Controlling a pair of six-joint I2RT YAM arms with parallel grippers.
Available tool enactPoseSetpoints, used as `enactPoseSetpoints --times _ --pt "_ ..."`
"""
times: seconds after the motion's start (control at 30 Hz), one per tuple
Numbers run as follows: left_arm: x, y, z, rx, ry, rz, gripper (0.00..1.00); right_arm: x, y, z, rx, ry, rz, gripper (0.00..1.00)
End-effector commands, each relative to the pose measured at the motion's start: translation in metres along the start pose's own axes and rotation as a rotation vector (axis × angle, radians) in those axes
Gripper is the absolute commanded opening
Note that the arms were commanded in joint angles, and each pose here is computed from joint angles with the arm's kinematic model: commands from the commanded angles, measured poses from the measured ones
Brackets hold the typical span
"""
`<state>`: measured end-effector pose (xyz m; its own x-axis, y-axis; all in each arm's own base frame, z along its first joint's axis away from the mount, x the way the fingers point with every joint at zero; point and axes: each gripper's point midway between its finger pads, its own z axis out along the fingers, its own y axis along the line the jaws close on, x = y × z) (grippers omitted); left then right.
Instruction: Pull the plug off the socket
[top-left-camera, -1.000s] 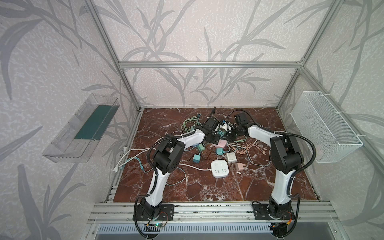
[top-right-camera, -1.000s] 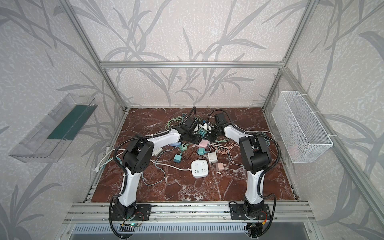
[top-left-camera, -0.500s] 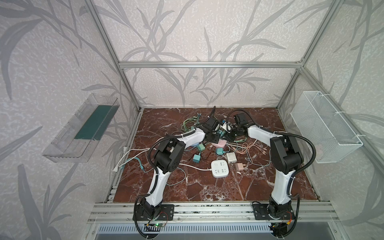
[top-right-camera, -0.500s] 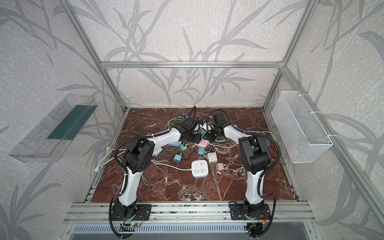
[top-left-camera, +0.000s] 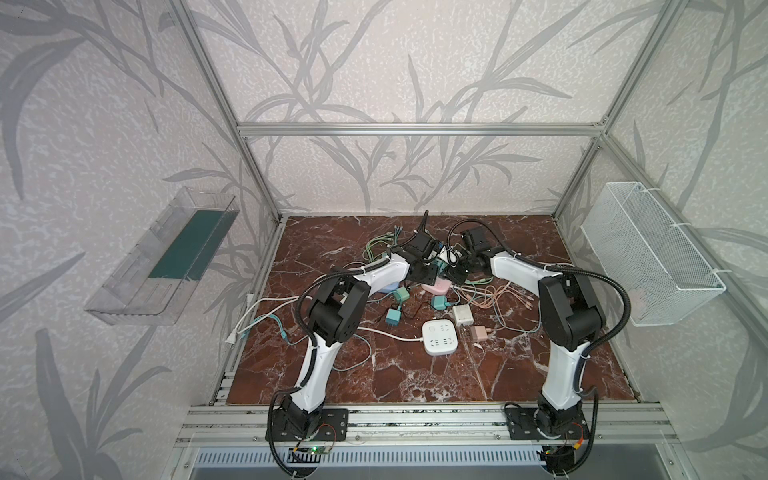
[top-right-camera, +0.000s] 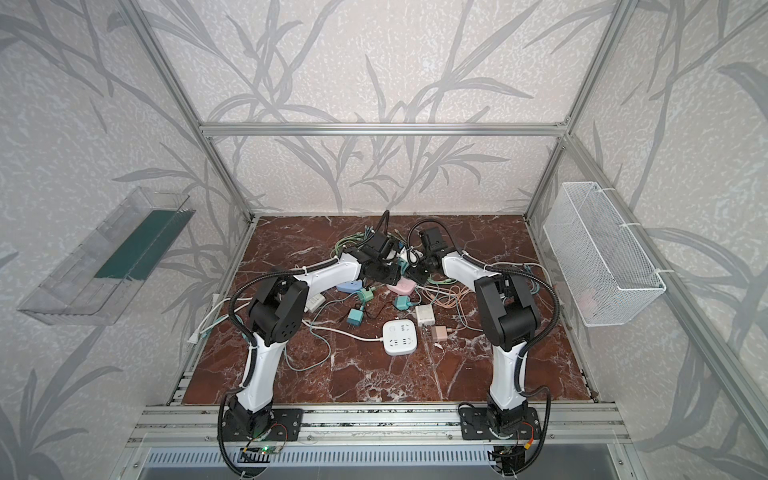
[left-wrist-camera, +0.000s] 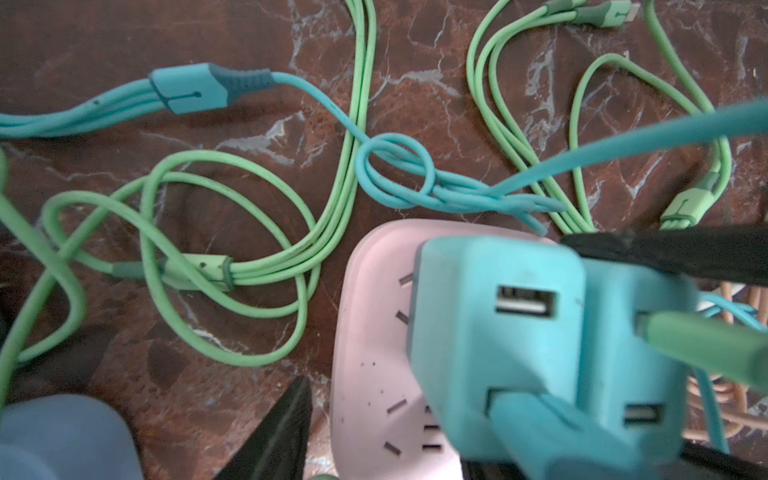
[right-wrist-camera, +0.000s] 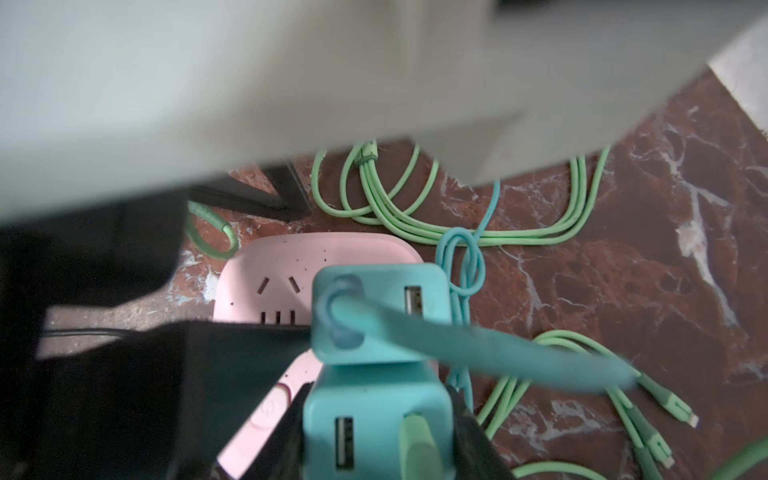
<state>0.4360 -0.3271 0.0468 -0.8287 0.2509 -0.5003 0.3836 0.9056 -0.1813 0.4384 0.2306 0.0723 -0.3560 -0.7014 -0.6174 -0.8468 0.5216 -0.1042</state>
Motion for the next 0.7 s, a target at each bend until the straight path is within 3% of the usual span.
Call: enactPoseSetpoints --times 0.0,0.37,0.67 --pt "0.048 0.019 0.027 -0.088 0.151 0.032 0.55 -0.041 -0.006 -0.021 0.035 -0.085 -0.004 0.19" --pt "0.052 0.024 0.027 -0.113 0.160 0.043 0.55 -0.049 -0.016 -0.019 0.002 -0.081 0.113 0.19" --pt "0.047 0.017 0.024 -0.074 0.135 0.027 0.55 -0.037 -0.013 -0.017 0.016 -0.044 0.079 0.19"
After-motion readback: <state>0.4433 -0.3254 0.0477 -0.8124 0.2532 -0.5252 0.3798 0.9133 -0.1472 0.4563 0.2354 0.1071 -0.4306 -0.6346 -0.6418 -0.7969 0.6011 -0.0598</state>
